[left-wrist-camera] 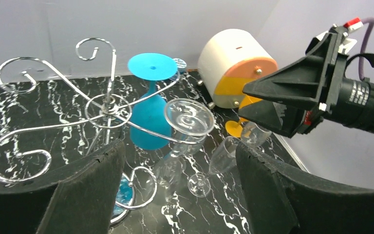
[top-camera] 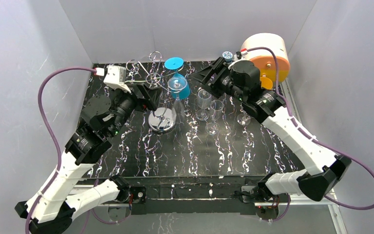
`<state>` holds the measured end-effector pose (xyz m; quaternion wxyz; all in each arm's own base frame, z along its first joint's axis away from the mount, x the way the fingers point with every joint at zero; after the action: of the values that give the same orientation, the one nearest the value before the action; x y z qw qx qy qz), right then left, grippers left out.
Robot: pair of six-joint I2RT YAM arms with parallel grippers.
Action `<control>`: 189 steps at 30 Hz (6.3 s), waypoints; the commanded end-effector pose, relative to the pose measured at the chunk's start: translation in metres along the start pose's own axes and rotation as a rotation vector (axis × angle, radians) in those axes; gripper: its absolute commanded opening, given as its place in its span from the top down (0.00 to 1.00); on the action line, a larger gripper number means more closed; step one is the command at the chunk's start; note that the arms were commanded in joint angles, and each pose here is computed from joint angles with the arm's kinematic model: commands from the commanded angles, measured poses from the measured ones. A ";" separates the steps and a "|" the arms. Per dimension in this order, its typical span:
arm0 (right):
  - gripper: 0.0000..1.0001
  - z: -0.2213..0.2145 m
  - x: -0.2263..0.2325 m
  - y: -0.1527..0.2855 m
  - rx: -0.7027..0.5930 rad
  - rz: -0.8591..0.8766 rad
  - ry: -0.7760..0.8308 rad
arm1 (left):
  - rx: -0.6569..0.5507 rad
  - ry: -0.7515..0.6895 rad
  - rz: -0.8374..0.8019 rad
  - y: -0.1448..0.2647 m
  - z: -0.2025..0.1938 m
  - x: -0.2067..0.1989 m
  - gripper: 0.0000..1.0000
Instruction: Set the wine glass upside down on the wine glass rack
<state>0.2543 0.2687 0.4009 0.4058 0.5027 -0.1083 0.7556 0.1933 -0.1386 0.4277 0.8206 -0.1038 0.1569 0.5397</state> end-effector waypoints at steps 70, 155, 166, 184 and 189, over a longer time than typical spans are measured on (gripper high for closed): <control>0.43 0.002 -0.137 0.014 0.020 -0.762 0.463 | 0.363 0.326 0.356 0.070 -0.108 0.058 0.15; 0.99 -0.119 0.010 0.043 0.078 0.189 0.918 | 0.328 1.508 0.528 0.023 -0.195 0.042 0.50; 0.99 -0.126 0.017 0.042 0.083 0.284 0.955 | 0.268 1.557 0.506 0.011 -0.182 0.038 0.70; 0.94 -0.130 0.016 0.050 0.079 0.377 0.978 | 0.182 1.667 0.469 0.002 -0.174 0.040 0.98; 0.74 -0.130 0.007 0.053 0.076 0.360 0.961 | 0.157 1.646 0.455 0.003 -0.169 0.041 1.00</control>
<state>0.1352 0.3080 0.3275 0.2808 0.0783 0.1143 0.9497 0.1834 -0.1584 0.2458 0.3289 -0.3596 0.7479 0.4506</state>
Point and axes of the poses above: each gripper's point midway between its finger pads, its own y axis back along the fingers, its own x axis along the line the jaws close on, z = x × y, the point moved 6 cm from there along y, back along the fingers, and after that the axes turned 4 degrees about y, right-handed, at the moved point
